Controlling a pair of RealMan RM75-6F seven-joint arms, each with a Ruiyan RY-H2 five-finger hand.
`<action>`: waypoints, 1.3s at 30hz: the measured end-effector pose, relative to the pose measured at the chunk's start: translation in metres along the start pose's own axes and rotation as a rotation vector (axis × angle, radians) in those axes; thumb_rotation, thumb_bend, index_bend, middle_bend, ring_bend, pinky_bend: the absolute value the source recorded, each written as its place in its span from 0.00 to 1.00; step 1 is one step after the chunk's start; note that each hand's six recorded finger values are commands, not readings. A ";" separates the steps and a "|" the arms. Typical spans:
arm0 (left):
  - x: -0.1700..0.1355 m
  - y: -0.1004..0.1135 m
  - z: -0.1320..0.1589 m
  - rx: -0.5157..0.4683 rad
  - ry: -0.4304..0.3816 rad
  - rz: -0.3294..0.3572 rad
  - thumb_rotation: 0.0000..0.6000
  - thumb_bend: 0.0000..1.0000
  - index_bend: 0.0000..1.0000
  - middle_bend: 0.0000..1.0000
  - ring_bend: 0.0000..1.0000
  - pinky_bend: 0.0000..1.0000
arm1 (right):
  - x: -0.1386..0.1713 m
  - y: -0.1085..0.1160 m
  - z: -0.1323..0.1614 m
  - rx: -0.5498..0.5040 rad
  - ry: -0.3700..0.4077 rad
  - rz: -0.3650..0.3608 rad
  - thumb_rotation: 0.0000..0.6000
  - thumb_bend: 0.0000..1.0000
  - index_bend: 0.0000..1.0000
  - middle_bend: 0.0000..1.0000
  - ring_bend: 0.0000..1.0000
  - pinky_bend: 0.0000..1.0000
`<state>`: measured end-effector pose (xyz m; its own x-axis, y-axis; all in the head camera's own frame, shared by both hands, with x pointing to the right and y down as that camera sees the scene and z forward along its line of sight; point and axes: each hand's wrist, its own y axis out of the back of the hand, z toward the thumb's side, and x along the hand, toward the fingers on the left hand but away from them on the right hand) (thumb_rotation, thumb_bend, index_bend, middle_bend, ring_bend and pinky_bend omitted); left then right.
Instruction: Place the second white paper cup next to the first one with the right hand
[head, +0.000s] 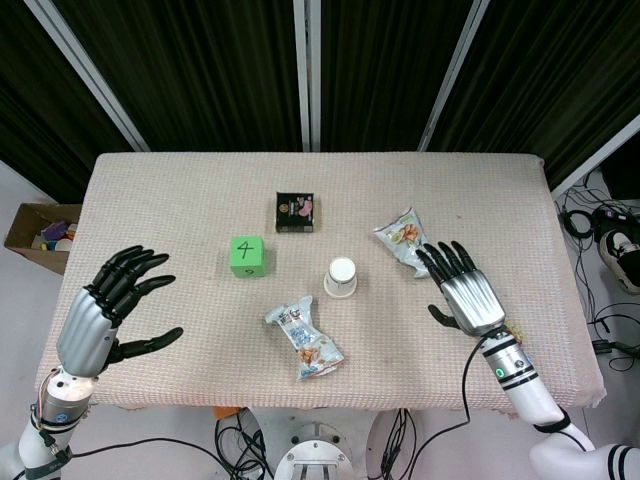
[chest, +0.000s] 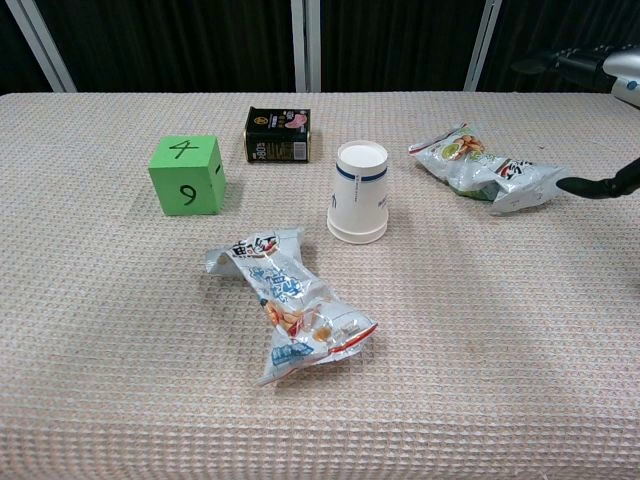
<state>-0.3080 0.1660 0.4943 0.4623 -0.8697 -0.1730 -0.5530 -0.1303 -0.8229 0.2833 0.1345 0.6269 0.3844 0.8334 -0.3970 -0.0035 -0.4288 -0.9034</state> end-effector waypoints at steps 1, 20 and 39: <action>-0.001 0.000 0.001 -0.004 -0.004 0.001 1.00 0.09 0.25 0.16 0.13 0.15 | -0.002 0.002 0.002 -0.006 0.004 -0.025 1.00 0.22 0.00 0.07 0.00 0.00; -0.005 -0.005 -0.011 0.030 0.041 -0.028 1.00 0.09 0.26 0.16 0.13 0.15 | -0.034 -0.004 0.027 -0.043 0.075 -0.057 1.00 0.20 0.00 0.17 0.00 0.00; -0.053 -0.008 -0.062 0.265 0.471 -0.303 1.00 0.09 0.27 0.15 0.13 0.16 | -0.111 -0.006 0.113 0.187 0.139 0.213 1.00 0.22 0.18 0.22 0.00 0.00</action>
<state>-0.3714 0.1836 0.5434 0.1827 -0.9371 0.2974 -0.2259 -0.3344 -0.9150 0.1364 0.0837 0.6580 0.4788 0.6706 -0.5667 -0.2622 -0.5068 -0.8212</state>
